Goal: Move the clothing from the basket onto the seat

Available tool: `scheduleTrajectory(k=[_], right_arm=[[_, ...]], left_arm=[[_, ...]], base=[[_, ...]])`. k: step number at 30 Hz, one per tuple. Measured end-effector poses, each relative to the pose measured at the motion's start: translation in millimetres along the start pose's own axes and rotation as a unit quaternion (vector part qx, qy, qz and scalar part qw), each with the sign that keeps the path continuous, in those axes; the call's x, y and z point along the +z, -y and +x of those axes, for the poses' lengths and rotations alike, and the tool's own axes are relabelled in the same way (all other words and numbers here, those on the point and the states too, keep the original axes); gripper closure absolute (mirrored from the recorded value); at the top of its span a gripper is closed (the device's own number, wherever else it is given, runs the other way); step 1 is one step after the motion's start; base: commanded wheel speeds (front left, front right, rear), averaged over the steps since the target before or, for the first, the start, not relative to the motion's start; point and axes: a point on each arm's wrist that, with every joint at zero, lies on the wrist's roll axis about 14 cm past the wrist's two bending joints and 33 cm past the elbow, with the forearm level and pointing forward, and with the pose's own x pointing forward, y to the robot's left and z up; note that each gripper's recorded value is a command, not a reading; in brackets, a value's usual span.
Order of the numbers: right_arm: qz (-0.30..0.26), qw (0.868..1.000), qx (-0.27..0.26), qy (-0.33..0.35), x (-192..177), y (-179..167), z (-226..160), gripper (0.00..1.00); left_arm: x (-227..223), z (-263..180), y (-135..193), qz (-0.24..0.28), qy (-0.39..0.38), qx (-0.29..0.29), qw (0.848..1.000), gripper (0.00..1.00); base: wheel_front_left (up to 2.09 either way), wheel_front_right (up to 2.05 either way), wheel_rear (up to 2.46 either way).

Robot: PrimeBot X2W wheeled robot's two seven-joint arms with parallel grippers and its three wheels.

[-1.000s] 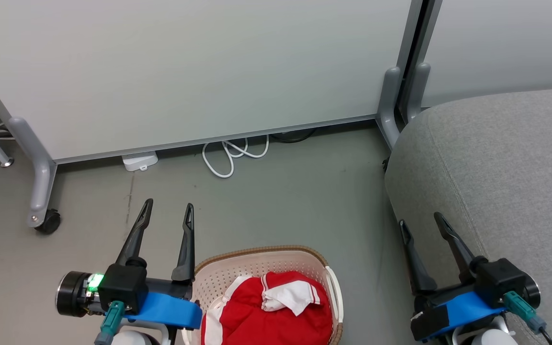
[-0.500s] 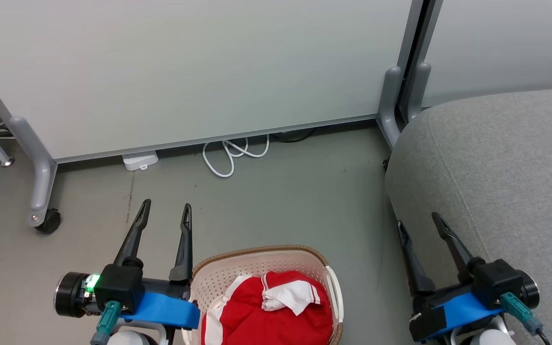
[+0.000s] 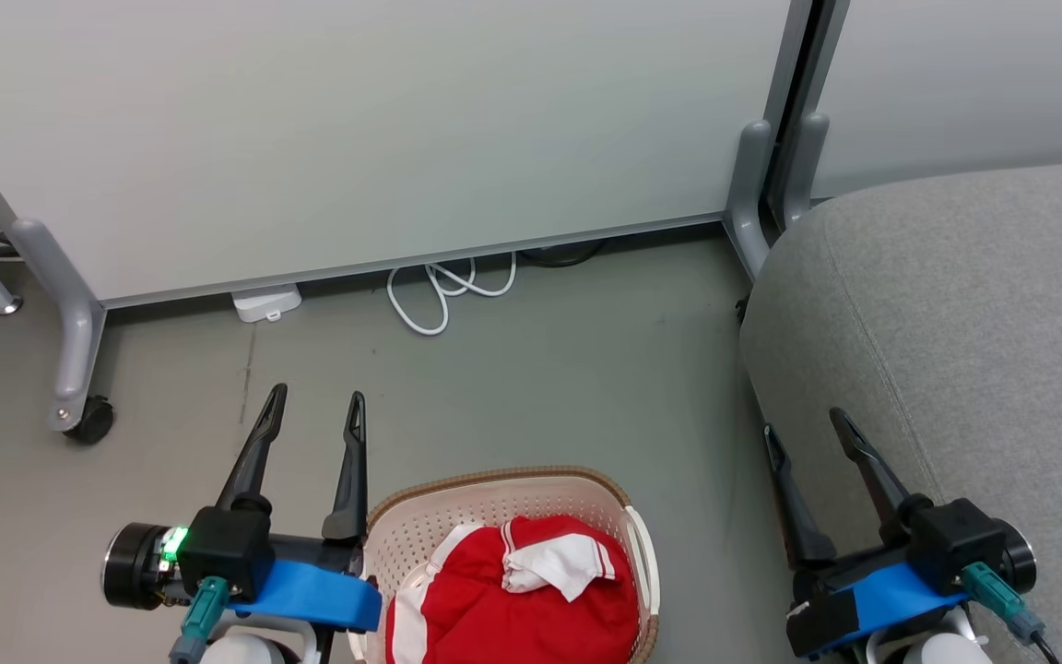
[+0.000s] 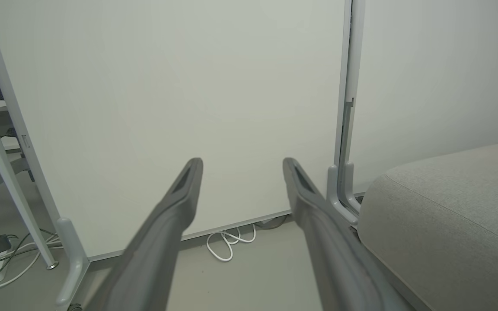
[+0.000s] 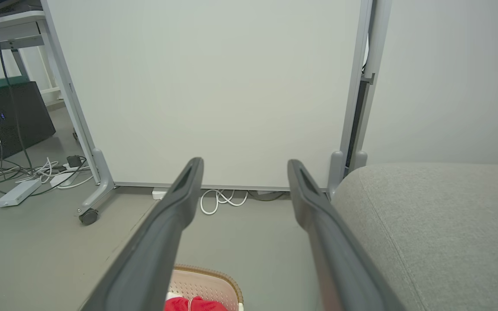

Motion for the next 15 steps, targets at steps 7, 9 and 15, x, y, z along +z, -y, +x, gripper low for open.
scheduleTrajectory(k=[7,9,15], right_arm=[[0.001,1.0,-0.004,-0.001,-2,5,6,0.0],[0.002,1.0,-0.007,0.0,-2,7,9,0.0],[0.001,1.0,-0.017,0.002,-3,17,19,0.0]], left_arm=[[-8,17,11,-0.002,-0.009,-0.028,1.0,0.0],[-12,24,15,-0.001,-0.014,-0.038,0.999,0.0],[-35,49,29,0.006,-0.04,-0.078,0.996,0.0]], base=[[0.0,0.0,0.0],[0.0,0.0,0.0],[0.0,0.0,0.0]])
